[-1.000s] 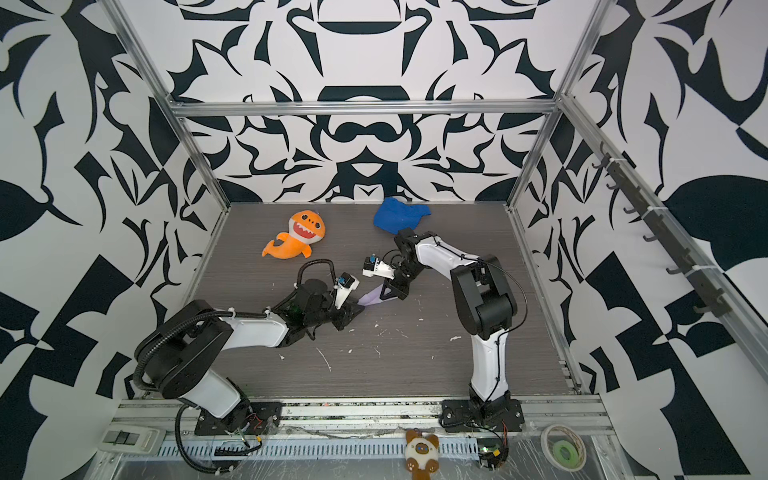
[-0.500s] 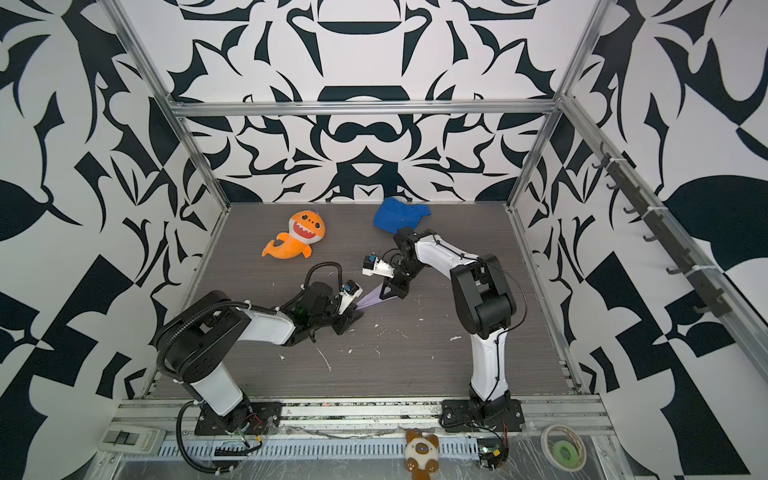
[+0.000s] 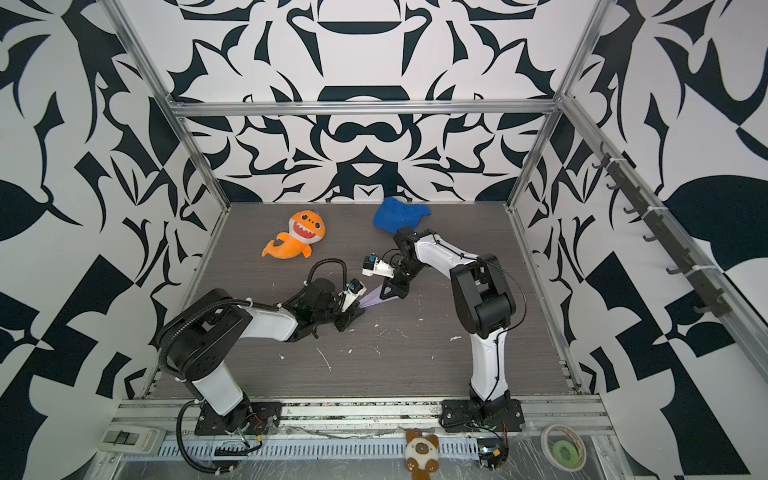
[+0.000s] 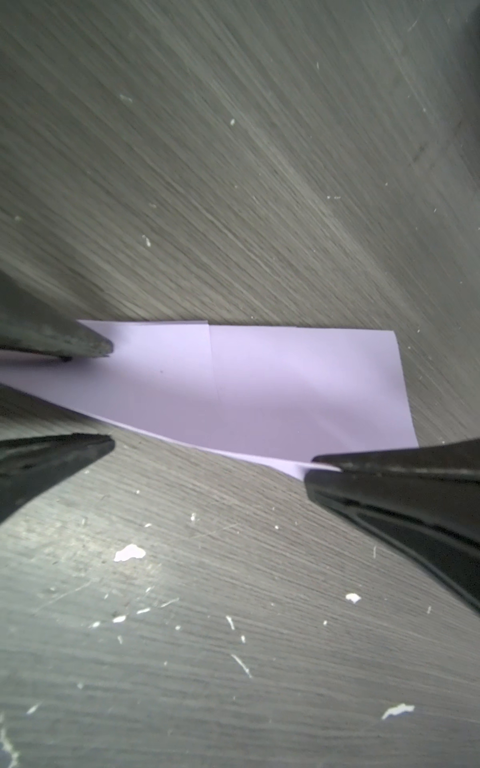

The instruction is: Fold a paper plane with a square sheet of paper (pick it up from the middle)

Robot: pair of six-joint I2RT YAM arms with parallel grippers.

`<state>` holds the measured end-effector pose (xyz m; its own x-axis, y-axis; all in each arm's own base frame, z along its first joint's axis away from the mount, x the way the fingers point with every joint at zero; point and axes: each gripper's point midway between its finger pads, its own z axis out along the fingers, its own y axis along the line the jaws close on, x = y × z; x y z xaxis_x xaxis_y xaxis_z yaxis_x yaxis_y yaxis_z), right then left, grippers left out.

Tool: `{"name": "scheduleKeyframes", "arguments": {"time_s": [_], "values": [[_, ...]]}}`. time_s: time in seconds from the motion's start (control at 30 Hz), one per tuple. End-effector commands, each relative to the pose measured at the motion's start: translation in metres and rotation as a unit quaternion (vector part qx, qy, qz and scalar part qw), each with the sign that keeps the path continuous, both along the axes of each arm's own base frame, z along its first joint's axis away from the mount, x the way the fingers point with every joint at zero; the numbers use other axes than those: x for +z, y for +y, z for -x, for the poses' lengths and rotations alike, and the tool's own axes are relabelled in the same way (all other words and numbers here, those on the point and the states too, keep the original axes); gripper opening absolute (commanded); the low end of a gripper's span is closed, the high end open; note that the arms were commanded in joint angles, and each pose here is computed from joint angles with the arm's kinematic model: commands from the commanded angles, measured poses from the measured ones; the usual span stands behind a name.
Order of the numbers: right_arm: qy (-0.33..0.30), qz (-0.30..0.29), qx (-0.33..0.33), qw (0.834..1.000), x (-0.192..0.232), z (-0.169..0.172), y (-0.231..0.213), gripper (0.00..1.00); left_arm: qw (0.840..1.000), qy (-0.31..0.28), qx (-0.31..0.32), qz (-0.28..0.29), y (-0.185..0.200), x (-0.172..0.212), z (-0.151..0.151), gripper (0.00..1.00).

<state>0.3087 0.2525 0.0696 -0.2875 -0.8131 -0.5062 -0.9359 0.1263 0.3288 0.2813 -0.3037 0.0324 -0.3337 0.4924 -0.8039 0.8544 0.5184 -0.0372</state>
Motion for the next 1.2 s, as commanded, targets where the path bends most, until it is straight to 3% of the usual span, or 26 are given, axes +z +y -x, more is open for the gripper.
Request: {"name": "scheduleKeyframes", "arguments": {"time_s": [0.0,0.33,0.5,0.63,0.87,0.9,0.97,1.07,1.17], "values": [[-0.01,-0.002,0.018,1.0,0.008,0.005,-0.001,0.0,1.0,0.001,-0.022,-0.013,-0.003,-0.004,0.001,0.33],[-0.009,-0.001,0.021,1.0,0.005,0.006,-0.002,0.0,0.999,0.0,-0.028,-0.022,-0.001,-0.008,0.001,0.27],[-0.007,-0.01,0.014,1.0,0.01,0.004,-0.002,0.02,0.999,0.001,-0.027,-0.021,0.0,-0.007,-0.001,0.15],[-0.006,-0.021,-0.003,1.0,0.018,-0.001,-0.003,0.13,0.999,0.012,-0.03,-0.02,-0.001,-0.006,0.001,0.1],[-0.032,-0.047,-0.076,0.996,0.036,-0.021,-0.011,0.51,0.999,0.035,-0.018,-0.028,0.002,-0.01,0.002,0.08],[-0.045,-0.051,-0.103,0.992,0.041,-0.028,-0.015,0.56,0.999,0.041,-0.014,-0.029,0.002,-0.01,0.002,0.08],[-0.084,-0.061,-0.161,0.981,0.051,-0.044,-0.024,0.92,0.998,0.054,-0.003,-0.03,0.003,-0.011,0.002,0.08],[-0.16,-0.064,-0.266,0.948,0.071,-0.071,-0.046,1.0,0.997,0.073,0.013,-0.03,0.005,-0.012,0.002,0.08],[-0.216,-0.069,-0.392,0.891,0.097,-0.092,-0.072,1.0,0.994,0.102,0.027,-0.03,0.004,-0.013,0.003,0.08]]}}
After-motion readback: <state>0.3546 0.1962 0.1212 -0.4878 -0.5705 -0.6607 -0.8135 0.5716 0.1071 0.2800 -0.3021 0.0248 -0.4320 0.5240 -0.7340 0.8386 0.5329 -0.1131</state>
